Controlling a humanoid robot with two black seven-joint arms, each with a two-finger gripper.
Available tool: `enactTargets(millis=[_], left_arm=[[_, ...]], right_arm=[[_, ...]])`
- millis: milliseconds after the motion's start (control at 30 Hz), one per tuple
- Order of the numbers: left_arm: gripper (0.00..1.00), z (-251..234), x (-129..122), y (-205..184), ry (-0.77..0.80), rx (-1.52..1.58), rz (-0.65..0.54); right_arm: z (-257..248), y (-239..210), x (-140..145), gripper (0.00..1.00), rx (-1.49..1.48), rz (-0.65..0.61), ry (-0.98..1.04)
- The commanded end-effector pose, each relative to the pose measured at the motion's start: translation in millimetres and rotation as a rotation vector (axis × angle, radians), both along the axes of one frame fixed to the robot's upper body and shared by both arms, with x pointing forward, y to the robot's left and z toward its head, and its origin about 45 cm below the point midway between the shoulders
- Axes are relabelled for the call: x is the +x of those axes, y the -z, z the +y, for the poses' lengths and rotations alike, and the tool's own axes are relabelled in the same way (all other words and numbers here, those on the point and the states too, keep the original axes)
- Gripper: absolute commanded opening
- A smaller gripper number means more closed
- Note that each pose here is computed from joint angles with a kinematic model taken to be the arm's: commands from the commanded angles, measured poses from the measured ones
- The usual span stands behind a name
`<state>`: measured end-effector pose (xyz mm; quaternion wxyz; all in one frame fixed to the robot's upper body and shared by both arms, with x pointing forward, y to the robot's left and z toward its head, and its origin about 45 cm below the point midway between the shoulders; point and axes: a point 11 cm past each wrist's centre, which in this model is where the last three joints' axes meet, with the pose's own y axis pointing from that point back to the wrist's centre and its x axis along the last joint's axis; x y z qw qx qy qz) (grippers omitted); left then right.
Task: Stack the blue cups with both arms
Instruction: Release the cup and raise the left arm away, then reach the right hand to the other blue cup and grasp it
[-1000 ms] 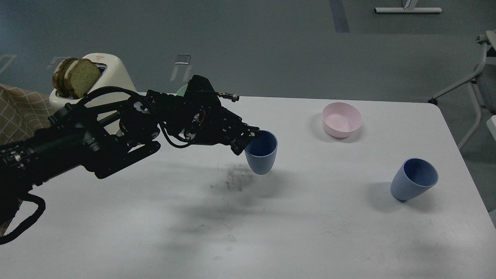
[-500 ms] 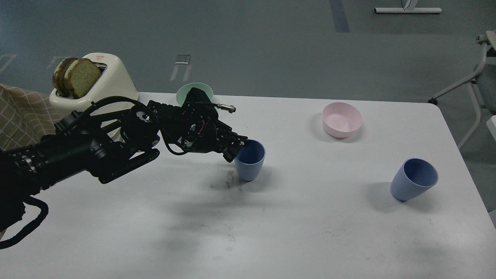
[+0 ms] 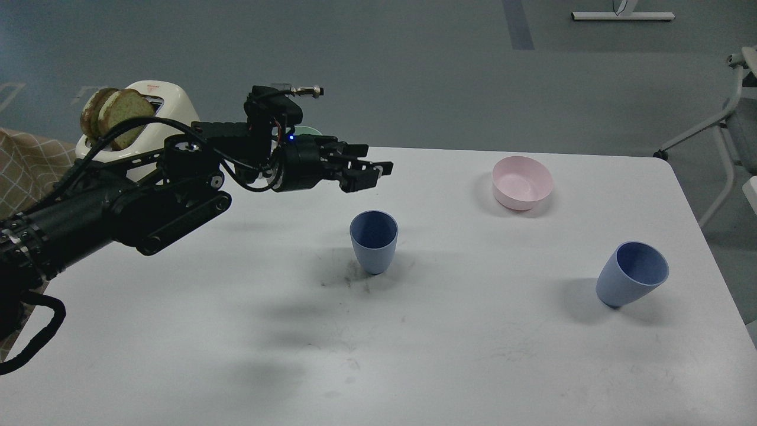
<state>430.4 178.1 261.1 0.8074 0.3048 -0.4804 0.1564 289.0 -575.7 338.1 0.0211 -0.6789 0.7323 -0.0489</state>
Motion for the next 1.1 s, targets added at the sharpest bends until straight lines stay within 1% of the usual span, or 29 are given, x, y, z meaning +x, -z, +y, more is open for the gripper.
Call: enactTargets(millis=[0, 100, 200, 267, 333, 400, 500, 600, 800, 1033, 1067], left_arm=[[0.97, 16, 12, -28, -0.145, -0.327, 0.044], [0.97, 33, 19, -47, -0.239, -0.56, 0.077], [0.97, 62, 24, -64, -0.346, -0.85, 0.144], [0.97, 73, 26, -70, -0.382, -0.959, 0.169], [0.97, 99, 29, -81, -0.444, -1.199, 0.228], [0.97, 114, 28, -79, -0.486, -1.341, 0.278], [0.97, 125, 28, -80, -0.51, -1.441, 0.308], [0.97, 140, 31, -76, -0.553, -1.503, 0.307], [0.97, 164, 37, -62, -0.639, -1.519, 0.291], [0.97, 162, 36, -62, -0.623, -1.518, 0.303], [0.97, 161, 36, -62, -0.623, -1.516, 0.305]], right_arm=[[1, -4, -2, 1.0, -0.153, 0.062, -0.006], [15, -9, 2, 1.0, -0.274, 0.091, -0.039], [48, -1, 9, 1.0, -0.485, 0.167, -0.128], [61, 2, 12, 1.0, -0.555, 0.183, -0.16], [79, 7, 15, 1.0, -0.705, 0.221, -0.201], [89, 16, 17, 1.0, -0.826, 0.266, -0.233], [102, 27, 18, 1.0, -1.002, 0.299, -0.285], [116, 43, 17, 1.0, -1.157, 0.326, -0.361], [136, 85, 11, 1.0, -1.232, 0.413, -0.484], [153, 127, 0, 1.0, -1.302, 0.497, -0.594], [153, 130, -1, 0.98, -1.304, 0.506, -0.603]])
